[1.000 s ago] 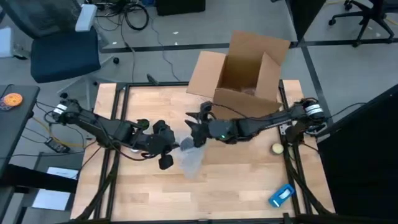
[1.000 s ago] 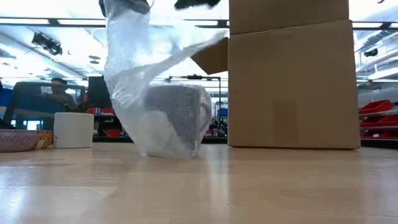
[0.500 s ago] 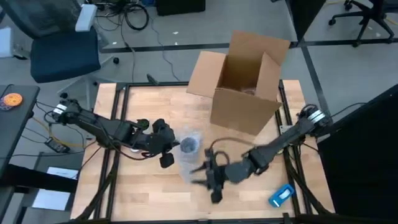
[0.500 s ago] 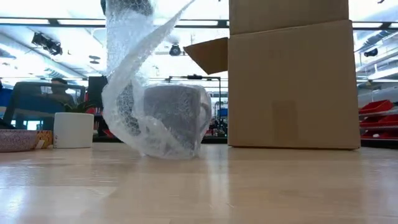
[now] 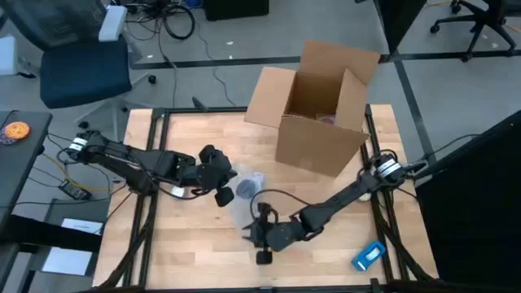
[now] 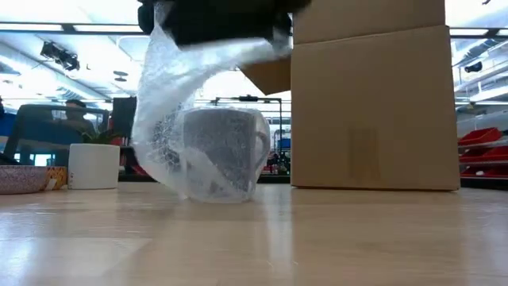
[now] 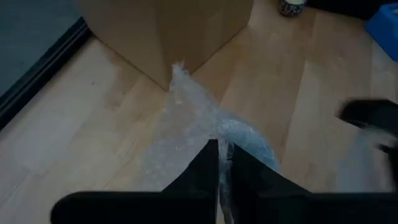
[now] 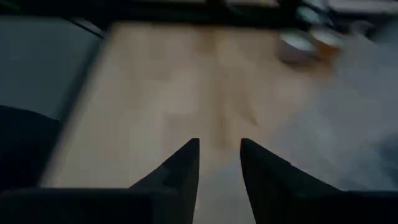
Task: Wrap mug
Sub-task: Wrap the purple mug with the bubble wrap
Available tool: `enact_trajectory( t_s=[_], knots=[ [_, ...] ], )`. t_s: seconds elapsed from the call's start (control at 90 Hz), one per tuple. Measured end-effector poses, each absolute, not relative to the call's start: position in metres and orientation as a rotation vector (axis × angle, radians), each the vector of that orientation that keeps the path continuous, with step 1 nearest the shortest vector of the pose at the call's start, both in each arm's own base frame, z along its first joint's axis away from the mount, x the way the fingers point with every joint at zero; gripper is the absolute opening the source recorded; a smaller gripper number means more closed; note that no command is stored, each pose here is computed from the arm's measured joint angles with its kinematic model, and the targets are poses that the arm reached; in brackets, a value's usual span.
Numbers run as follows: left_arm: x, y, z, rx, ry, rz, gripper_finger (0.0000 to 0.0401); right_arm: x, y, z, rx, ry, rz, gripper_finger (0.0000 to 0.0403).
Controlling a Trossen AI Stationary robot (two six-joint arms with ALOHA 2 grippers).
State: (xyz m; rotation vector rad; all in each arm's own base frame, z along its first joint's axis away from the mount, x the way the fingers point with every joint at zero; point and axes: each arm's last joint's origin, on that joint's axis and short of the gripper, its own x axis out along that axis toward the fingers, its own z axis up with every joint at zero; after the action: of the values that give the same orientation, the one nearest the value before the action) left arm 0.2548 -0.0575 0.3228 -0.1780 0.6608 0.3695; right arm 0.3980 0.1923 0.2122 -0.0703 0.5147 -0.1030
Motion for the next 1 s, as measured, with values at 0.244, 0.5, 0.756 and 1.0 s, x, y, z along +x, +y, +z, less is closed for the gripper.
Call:
enact_trajectory(
  t_s=[0.244,0.5,0.756,1.0],
  knots=[
    [0.255,-0.058,0.323,-0.169,0.661,0.362,0.0000,0.403,0.138,0.224,-0.186,0.610,-0.253,0.0069],
    [0.255,-0.058,0.323,-0.169,0.661,0.360,0.0000,0.413,0.086,0.222,-0.240,0.706,-0.290,0.0067],
    [0.255,-0.058,0.323,-0.169,0.661,0.360,0.0000,0.417,0.057,0.224,-0.292,0.729,-0.302,0.0063],
    [0.257,-0.059,0.324,-0.179,0.639,0.355,0.0000,0.421,0.033,0.223,-0.364,0.757,-0.268,0.0062]
  ],
)
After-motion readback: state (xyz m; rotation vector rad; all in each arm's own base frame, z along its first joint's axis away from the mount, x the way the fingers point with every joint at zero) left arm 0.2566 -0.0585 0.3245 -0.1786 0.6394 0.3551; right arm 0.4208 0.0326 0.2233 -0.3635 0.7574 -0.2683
